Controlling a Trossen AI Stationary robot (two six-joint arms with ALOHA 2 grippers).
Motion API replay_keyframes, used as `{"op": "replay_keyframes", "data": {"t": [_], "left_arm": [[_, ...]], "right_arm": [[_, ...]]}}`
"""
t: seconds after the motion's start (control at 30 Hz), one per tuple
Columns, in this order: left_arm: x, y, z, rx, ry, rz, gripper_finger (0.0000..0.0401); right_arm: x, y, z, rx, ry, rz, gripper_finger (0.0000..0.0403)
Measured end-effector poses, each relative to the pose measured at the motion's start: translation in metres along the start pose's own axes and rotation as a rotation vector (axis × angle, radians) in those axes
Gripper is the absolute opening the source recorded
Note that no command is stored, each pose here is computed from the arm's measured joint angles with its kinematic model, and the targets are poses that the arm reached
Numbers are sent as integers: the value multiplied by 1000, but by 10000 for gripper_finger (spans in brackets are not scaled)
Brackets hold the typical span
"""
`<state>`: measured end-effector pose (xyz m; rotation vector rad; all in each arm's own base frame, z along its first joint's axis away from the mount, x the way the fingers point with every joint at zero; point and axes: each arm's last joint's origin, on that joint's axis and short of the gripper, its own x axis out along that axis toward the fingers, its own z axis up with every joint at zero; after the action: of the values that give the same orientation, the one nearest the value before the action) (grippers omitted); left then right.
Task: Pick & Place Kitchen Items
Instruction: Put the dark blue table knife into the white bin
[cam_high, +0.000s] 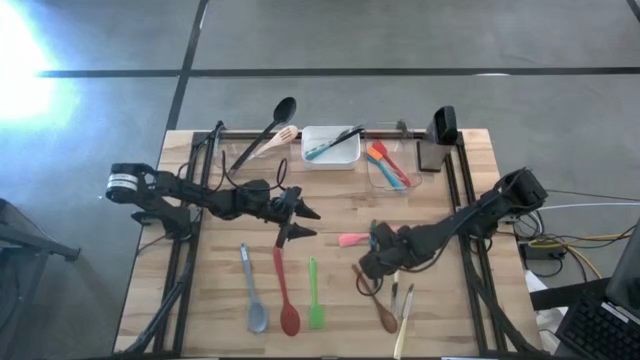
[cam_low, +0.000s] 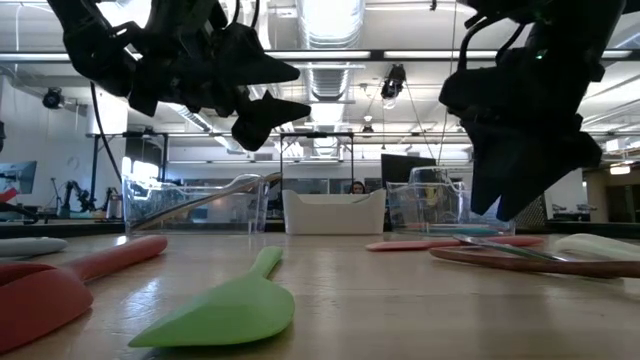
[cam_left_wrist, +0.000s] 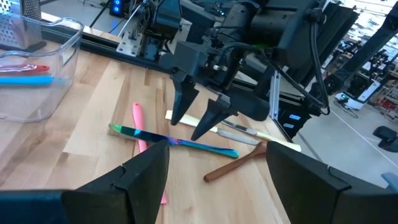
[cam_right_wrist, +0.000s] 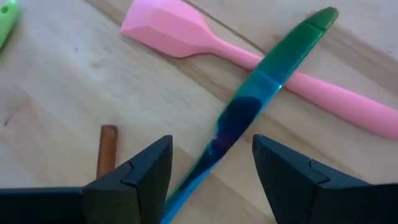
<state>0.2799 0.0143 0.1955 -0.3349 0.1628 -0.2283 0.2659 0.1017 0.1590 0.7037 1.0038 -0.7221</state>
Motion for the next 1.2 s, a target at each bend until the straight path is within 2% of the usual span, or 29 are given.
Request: {"op": "replay_keyframes", "data": {"t": [0.47, 0.7, 0.93, 1.03, 1.2], "left_arm": [[0, 0, 0, 0, -1, 0, 271], [0, 0, 0, 1, -1, -1, 271], [0, 0, 0, 1, -2, -1, 271], [0, 0, 0, 0, -1, -1, 271], [0, 0, 0, -1, 3, 0, 271]], "right_arm": [[16, -11, -4, 27, 13, 14, 273], [21, -17, -5, 23, 15, -4, 262], [24, -15, -3, 37, 3, 31, 249], [32, -12, -4, 5, 2, 9, 244], [47, -3, -5, -51, 28, -93, 235]]}}
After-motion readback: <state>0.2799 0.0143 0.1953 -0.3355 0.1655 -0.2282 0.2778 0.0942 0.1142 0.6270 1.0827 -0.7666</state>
